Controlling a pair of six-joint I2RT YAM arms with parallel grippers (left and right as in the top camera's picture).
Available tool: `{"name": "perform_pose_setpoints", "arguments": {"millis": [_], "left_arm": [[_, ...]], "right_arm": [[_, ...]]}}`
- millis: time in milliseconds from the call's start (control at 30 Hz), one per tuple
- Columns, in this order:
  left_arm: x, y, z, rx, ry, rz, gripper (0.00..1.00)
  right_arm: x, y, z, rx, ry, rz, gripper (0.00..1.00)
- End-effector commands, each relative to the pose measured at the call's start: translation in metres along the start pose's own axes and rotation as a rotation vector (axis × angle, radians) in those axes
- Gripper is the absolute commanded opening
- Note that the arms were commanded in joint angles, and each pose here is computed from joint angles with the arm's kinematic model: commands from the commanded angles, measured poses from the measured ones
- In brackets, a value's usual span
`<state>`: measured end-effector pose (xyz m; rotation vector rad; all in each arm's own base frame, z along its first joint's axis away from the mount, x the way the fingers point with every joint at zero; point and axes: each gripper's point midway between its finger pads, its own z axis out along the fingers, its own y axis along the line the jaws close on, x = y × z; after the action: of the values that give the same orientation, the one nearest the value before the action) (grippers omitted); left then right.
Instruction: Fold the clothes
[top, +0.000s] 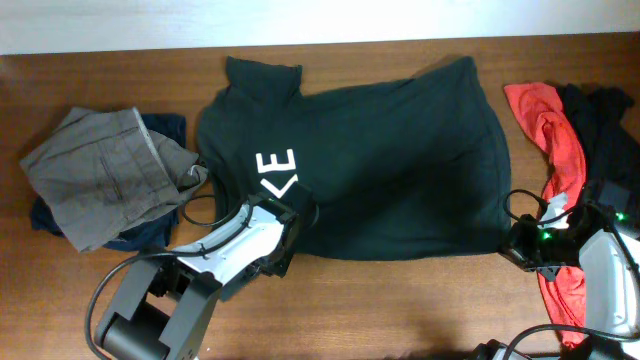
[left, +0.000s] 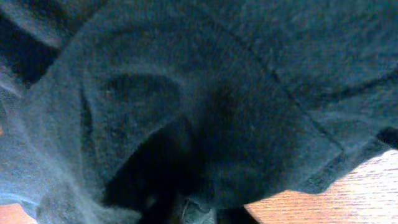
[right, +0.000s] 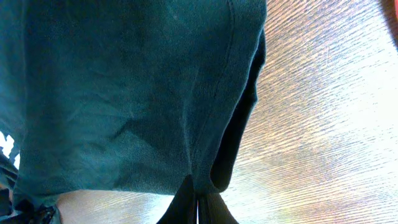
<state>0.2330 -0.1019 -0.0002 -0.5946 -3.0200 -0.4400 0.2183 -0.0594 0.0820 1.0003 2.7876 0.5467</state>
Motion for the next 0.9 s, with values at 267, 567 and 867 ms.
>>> {"name": "perform_pose_setpoints", "arguments": {"millis": [267,567,867], "left_arm": [[-0.006,0.008,-0.036,-0.005,0.039,0.010,0.00],[0.009,0.006,-0.079,0.075,0.090,0.012,0.00],[-0.001,0.004,-0.081,0.091,0.039,0.001,0.09]], "right_arm": [[-0.008,0.006,-0.008,-0.014,-0.038,-0.025,0.04],[-0.015,0.009,-0.019,-0.005,-0.060,-0.048,0.04],[-0.026,0.018,-0.037,-0.010,-0.097,-0.063,0.04]]}}
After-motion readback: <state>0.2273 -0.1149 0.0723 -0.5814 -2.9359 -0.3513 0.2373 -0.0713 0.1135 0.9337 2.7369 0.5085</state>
